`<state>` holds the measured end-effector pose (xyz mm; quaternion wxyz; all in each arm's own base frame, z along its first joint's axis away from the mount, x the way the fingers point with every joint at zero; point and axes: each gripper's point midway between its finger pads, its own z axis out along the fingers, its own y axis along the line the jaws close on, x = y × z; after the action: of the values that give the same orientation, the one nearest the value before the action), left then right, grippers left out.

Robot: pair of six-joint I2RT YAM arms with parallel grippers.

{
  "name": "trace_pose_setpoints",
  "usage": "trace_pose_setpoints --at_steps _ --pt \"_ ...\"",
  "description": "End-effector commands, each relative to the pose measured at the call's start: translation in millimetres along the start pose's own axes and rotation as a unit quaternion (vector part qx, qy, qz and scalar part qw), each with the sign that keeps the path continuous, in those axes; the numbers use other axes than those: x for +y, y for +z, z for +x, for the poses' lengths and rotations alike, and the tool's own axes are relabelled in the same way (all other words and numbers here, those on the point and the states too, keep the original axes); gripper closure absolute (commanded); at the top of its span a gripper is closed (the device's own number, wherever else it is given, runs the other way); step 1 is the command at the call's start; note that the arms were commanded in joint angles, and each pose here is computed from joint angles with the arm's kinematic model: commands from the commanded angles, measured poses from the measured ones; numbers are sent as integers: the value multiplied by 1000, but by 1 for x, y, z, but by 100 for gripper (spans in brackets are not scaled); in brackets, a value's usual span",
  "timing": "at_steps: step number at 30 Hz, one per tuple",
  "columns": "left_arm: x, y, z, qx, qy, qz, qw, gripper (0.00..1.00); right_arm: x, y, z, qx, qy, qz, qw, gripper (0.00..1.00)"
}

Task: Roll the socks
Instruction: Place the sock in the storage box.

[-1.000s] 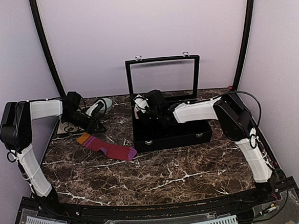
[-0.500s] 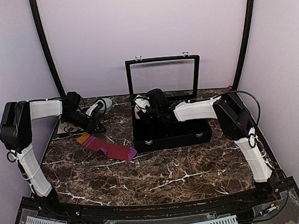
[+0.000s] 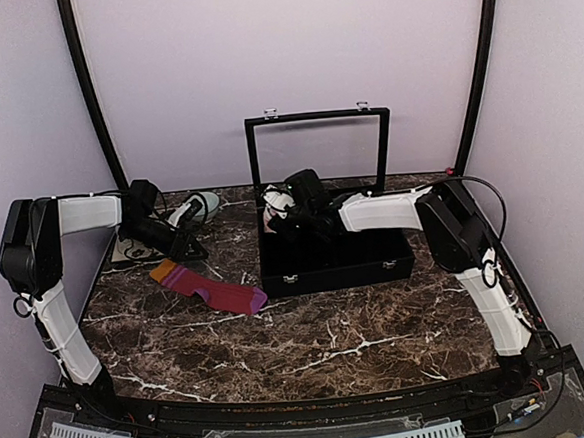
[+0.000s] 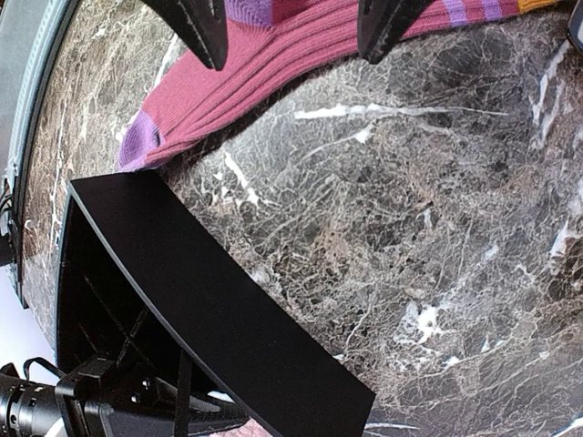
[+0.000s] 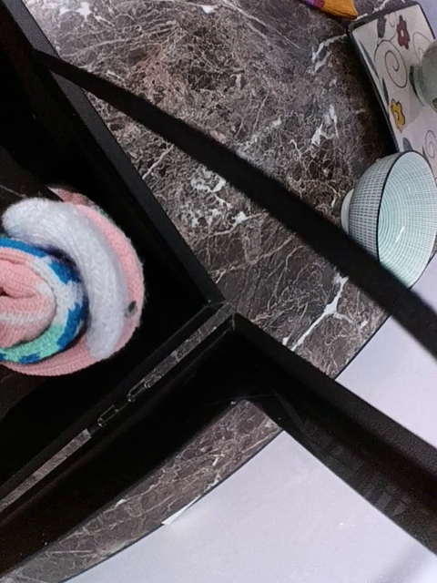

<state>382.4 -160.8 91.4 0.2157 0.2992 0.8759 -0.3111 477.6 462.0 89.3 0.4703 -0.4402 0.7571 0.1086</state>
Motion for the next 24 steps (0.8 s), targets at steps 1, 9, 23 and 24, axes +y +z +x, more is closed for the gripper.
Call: trace_pose_setpoints --at_steps 1,9,23,24 --pt "-8 -13 -9 -12 5 5 1000 49 -2 -14 -2 8 6 -19 1000 58" --pt "-8 -17 -10 -16 7 3 1000 49 -1 -25 -19 -2 -2 -38 999 49" --pt "-7 -18 -11 -17 5 7 1000 50 -18 -43 -35 -5 3 -39 999 48" --pt "-7 -19 -12 -17 5 6 1000 50 -17 -41 -32 0 2 -41 999 48"
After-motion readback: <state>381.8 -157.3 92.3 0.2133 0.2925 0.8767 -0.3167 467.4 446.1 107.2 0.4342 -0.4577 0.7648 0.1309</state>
